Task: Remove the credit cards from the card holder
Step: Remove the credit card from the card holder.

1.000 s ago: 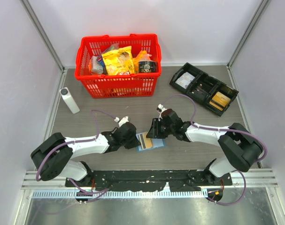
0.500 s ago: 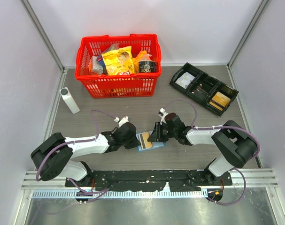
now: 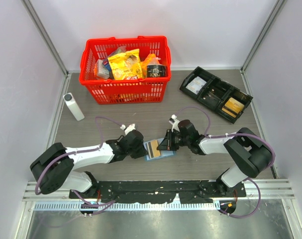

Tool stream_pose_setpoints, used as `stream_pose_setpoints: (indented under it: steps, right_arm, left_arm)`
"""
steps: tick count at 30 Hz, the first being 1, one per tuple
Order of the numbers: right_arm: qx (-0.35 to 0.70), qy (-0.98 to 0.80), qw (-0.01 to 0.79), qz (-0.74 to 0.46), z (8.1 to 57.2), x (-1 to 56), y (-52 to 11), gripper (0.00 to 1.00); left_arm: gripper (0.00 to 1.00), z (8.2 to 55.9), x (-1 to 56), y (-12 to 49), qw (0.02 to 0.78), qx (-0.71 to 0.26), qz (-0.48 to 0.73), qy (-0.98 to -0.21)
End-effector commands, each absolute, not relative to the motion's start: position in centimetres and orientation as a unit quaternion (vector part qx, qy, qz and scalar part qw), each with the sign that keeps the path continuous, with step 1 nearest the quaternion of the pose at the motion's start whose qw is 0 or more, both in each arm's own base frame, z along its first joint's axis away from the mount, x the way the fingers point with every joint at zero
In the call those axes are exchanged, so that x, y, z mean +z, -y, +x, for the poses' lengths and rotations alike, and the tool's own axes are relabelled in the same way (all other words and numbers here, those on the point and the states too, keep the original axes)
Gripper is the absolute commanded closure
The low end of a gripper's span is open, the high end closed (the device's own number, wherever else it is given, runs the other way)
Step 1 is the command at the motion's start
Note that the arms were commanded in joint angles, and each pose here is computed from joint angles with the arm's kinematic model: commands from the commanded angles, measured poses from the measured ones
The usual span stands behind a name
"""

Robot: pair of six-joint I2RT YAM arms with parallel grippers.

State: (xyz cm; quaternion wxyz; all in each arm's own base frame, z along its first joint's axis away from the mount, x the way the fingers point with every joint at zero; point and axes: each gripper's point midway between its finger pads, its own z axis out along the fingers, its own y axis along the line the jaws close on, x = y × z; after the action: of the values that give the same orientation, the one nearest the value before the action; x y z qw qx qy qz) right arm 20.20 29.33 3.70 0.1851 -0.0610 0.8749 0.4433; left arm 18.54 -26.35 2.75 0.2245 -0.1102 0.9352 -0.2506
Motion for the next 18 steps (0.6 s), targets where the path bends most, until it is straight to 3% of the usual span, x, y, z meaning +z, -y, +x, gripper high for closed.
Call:
stream_pose_setpoints:
  steps: [1, 6, 10, 18]
  right_arm:
    - [0.462, -0.861, 0.198, -0.076, 20.5, 4.6, -29.8, 0.99]
    - [0.463, -0.862, 0.19, -0.075, 20.3, 4.1, -29.9, 0.99]
    - [0.461, -0.864, 0.187, -0.074, 20.3, 3.7, -29.9, 0.99]
    - [0.469, -0.859, 0.191, -0.068, 20.6, 4.1, -30.1, 0.98]
  left_arm:
    - [0.92, 19.3, 5.4, 26.8, 0.252, -0.28, -0.105, -0.92]
    - [0.88, 20.2, 7.7, 29.0, 0.268, -0.335, -0.087, -0.899]
    - [0.88, 20.7, 6.5, 29.4, 0.266, -0.316, -0.074, -0.908]
    - [1.0, 20.2, 2.8, 26.8, 0.259, -0.27, -0.104, -0.921]
